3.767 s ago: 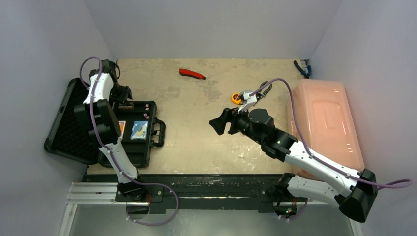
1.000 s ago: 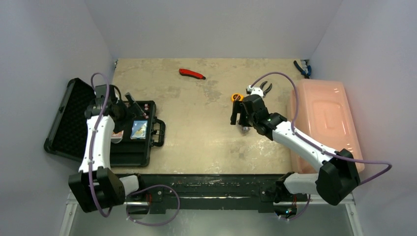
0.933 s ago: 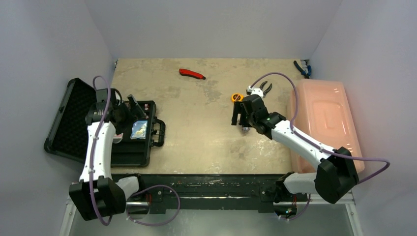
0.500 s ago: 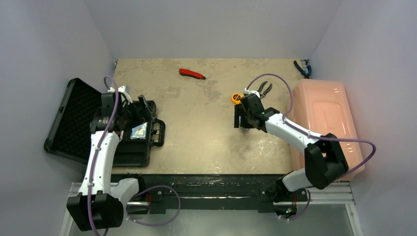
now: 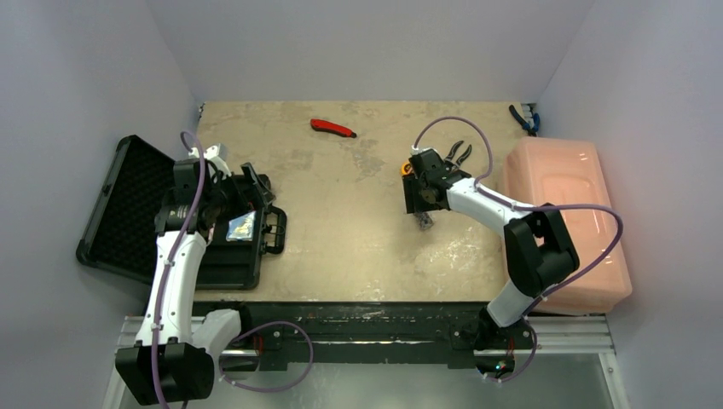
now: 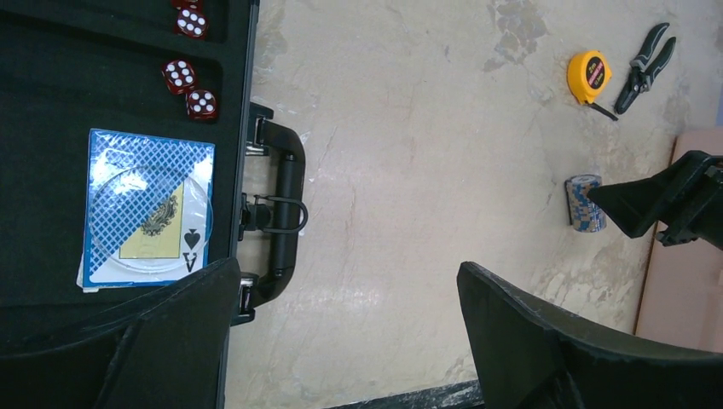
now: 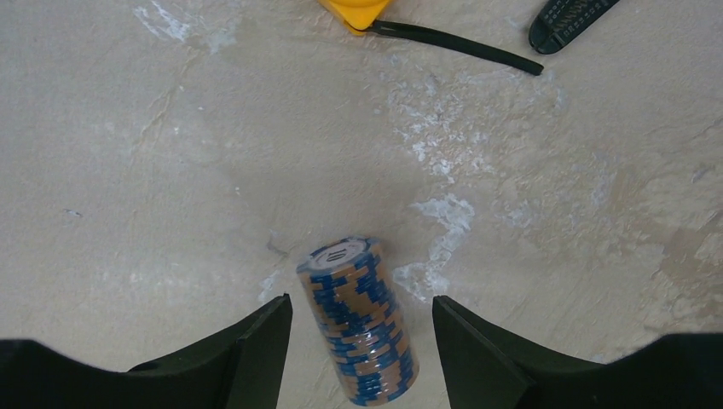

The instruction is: Pack up texas hold em set

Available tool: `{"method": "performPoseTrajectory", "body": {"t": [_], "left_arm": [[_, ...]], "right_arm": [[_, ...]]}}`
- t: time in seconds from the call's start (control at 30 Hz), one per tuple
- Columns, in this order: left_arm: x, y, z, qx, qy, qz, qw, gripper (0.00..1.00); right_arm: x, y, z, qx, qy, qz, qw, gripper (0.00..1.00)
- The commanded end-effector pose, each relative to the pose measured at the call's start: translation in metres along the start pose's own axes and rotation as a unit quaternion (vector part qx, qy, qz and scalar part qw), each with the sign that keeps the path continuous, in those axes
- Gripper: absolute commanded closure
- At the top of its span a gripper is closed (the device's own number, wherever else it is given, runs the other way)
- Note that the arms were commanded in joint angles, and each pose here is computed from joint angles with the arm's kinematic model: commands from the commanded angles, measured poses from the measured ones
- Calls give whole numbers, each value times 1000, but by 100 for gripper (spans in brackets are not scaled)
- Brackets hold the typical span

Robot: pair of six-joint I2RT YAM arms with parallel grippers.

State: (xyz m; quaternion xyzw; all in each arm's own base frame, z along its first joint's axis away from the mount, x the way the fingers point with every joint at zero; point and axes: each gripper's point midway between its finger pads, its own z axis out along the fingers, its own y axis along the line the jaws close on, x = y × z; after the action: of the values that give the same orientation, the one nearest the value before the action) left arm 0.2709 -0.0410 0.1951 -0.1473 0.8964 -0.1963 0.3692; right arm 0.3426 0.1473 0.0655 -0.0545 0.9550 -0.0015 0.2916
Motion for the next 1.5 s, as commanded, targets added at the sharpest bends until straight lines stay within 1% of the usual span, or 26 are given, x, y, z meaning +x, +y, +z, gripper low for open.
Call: {"method": "performPoseTrajectory", "body": {"t": [0.0,0.13,0.23,0.5,0.67,0.87,1.13,1.47], "left_arm": [[-4,-9,-1,24,-15,21,999,1],[-3,-11,-1,31,-12,23,999,3],[-3,-13,-1,36,-12,24,999,4],[-3,-16,0,46,-7,25,999,7],[-2,-16,0,46,-7,26,999,7],[-2,-17,1,49,-5,25,998,8],[-1,-19,3,55,1,24,998,10],[0,-20,3,58,3,24,998,11]], "right_arm": [[-9,-6,4,1,6,-19,1000,35],[1,-2,10,-13,27,-27,999,37],[11,1,13,-24,42,-29,998,40],[20,2,14,-31,52,-30,998,48],[25,0,15,-27,64,-31,997,47],[33,-3,11,-20,72,-25,997,42],[43,-11,10,-3,82,-20,996,44],[37,-12,11,2,69,-23,997,49]]}}
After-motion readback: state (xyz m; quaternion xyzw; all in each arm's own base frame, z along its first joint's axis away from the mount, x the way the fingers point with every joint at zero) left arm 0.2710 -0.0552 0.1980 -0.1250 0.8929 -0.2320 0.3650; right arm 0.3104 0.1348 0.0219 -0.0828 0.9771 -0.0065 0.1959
